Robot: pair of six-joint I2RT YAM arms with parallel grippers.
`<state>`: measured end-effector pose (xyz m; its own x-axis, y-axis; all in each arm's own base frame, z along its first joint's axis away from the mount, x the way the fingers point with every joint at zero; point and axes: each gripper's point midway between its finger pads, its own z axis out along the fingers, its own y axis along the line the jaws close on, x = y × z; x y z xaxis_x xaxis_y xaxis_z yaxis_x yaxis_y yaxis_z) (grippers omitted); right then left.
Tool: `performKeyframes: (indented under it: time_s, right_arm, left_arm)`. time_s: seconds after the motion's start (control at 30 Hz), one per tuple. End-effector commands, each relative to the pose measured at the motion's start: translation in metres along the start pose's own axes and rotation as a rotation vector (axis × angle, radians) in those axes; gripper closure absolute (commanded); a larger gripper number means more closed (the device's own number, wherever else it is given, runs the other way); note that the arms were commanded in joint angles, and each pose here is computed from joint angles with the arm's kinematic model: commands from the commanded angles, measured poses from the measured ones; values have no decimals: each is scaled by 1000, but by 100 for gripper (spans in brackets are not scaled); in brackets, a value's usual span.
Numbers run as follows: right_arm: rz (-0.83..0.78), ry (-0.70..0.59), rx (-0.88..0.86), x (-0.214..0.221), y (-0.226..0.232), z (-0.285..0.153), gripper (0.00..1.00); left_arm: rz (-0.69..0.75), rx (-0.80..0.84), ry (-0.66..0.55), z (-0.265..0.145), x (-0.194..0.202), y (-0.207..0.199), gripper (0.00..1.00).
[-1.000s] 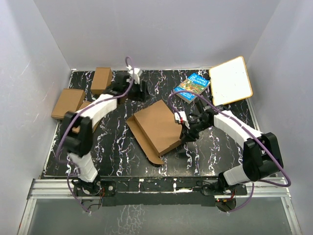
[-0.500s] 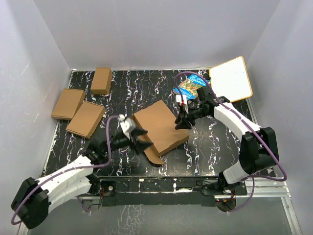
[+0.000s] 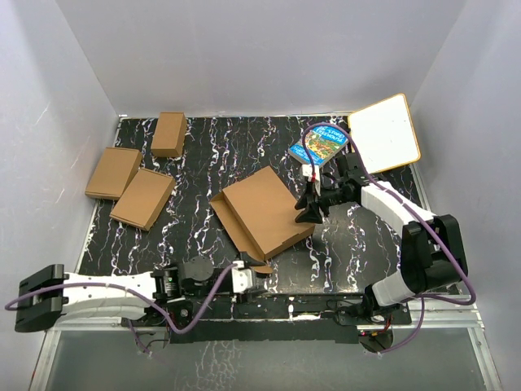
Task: Fold the paper box
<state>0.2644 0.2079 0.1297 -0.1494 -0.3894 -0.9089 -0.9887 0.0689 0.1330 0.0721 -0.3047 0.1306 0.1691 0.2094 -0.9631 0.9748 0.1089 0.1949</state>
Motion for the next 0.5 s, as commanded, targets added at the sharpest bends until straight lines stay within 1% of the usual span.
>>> performKeyframes:
  time_s: [0.0,0.17,0.27,0.47]
  right_arm:
    - [-224,-87,-13,-22,5,-5,50]
    - [-256,-94,-9,-21,6,-8,50]
    - [-255,-95,-7,-20,5,-9,50]
    - [-257,-94,-8,-20,5,-10,50]
  left_arm:
    - [146,-103,112,2,30,18,34]
    - [168,-135,152,8,42,24,35]
    - [158,-149,175,9,49,26,38]
    - [127,-148,172,12,51,23,43]
